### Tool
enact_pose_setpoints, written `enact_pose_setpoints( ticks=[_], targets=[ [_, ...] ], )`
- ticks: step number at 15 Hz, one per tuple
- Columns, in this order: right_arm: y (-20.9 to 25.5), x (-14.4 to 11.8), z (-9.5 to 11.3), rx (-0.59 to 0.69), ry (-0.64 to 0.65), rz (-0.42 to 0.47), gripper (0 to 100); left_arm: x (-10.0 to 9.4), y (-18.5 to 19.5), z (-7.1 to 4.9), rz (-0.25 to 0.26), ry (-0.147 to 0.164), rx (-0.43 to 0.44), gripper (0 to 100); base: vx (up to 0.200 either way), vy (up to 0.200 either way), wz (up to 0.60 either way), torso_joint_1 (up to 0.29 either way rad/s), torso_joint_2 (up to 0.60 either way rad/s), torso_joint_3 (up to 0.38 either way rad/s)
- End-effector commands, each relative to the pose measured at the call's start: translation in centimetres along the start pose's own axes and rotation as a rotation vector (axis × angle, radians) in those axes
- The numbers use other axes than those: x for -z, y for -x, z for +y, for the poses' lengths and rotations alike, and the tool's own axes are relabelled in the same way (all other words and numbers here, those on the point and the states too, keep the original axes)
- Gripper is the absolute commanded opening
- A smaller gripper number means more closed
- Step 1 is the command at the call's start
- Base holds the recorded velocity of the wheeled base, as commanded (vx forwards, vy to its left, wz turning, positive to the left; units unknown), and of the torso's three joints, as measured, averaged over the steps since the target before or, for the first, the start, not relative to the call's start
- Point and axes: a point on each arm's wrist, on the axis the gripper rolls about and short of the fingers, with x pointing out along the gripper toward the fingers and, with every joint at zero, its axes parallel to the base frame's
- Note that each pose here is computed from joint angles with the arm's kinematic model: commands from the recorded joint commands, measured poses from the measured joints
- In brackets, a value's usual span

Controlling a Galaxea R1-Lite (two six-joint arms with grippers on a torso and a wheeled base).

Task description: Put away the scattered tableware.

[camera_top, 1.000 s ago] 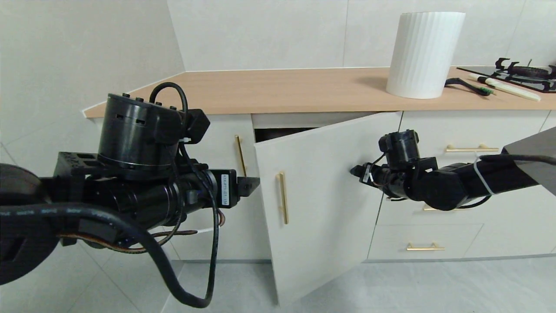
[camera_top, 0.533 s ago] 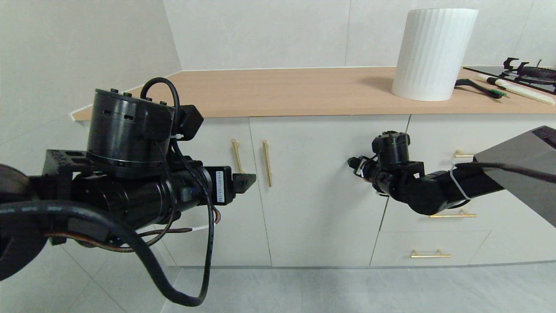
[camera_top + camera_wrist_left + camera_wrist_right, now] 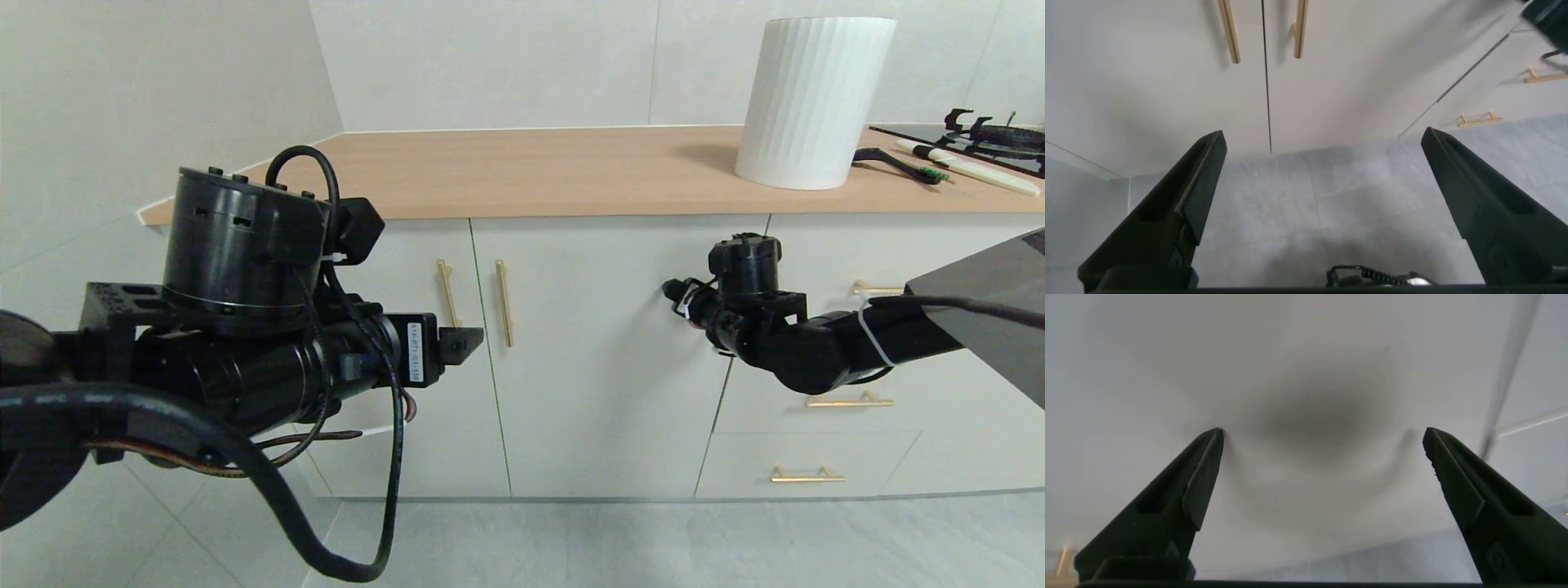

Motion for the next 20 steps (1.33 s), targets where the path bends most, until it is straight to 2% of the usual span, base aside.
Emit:
enact_pose_setpoints(
  ticks=[1,4,7,8,9,10,11,12,15,17,18,20],
  targets=[
    [4.3,-2.6,-0.1,-0.028,0.003,-0.012,100,0.3,0.0,0.1,0.007,-0.002,-0.005,100,0.000,0.000,0.00,0.000,0.00,0.000],
    [11.8,-5.6,-2.4,-0.043,0.065,-0.043,100,0.5,2.5,1.8,-0.030,0.020,-0.036,100,0.000,0.000,0.00,0.000,0.00,0.000],
    [23.3,-7.9,-7.7,-0.073,0.130,-0.153,100,4.0,9.5,5.4,-0.098,0.046,-0.031,100,0.000,0.000,0.00,0.000,0.00,0.000],
    [25.3,-8.0,-8.8,-0.084,0.138,-0.180,100,4.8,10.8,6.4,-0.124,0.062,-0.047,100,0.000,0.000,0.00,0.000,0.00,0.000],
    [29.1,-7.6,-11.2,-0.090,0.183,-0.228,100,6.4,13.2,8.3,-0.185,0.079,-0.099,100,0.000,0.000,0.00,0.000,0.00,0.000],
    [31.0,-7.1,-12.9,-0.061,0.219,-0.252,100,7.6,14.8,9.2,-0.227,0.097,-0.119,100,0.000,0.000,0.00,0.000,0.00,0.000],
    [32.7,-6.8,-14.3,-0.038,0.246,-0.280,100,8.7,16.4,9.8,-0.260,0.101,-0.125,100,0.000,0.000,0.00,0.000,0.00,0.000],
    [34.7,-6.5,-15.5,-0.027,0.260,-0.304,100,9.8,18.3,10.4,-0.278,0.100,-0.127,100,0.000,0.000,0.00,0.000,0.00,0.000],
    [40.0,-4.0,-19.3,-0.009,0.358,-0.329,100,14.0,22.2,11.8,-0.287,0.082,-0.206,100,0.000,0.000,0.00,0.000,0.00,0.000],
    [41.9,-2.6,-20.9,0.006,0.406,-0.329,100,15.7,23.2,12.0,-0.283,0.082,-0.250,100,0.000,0.000,0.00,0.000,0.00,0.000],
    [43.1,-1.8,-21.8,0.027,0.424,-0.367,100,16.8,24.0,12.0,-0.313,0.071,-0.255,100,0.000,0.000,0.00,0.000,0.00,0.000],
    [43.8,-1.3,-22.0,0.077,0.411,-0.405,100,17.8,24.4,11.8,-0.351,0.081,-0.277,100,0.000,0.000,0.00,0.000,0.00,0.000]
  ],
)
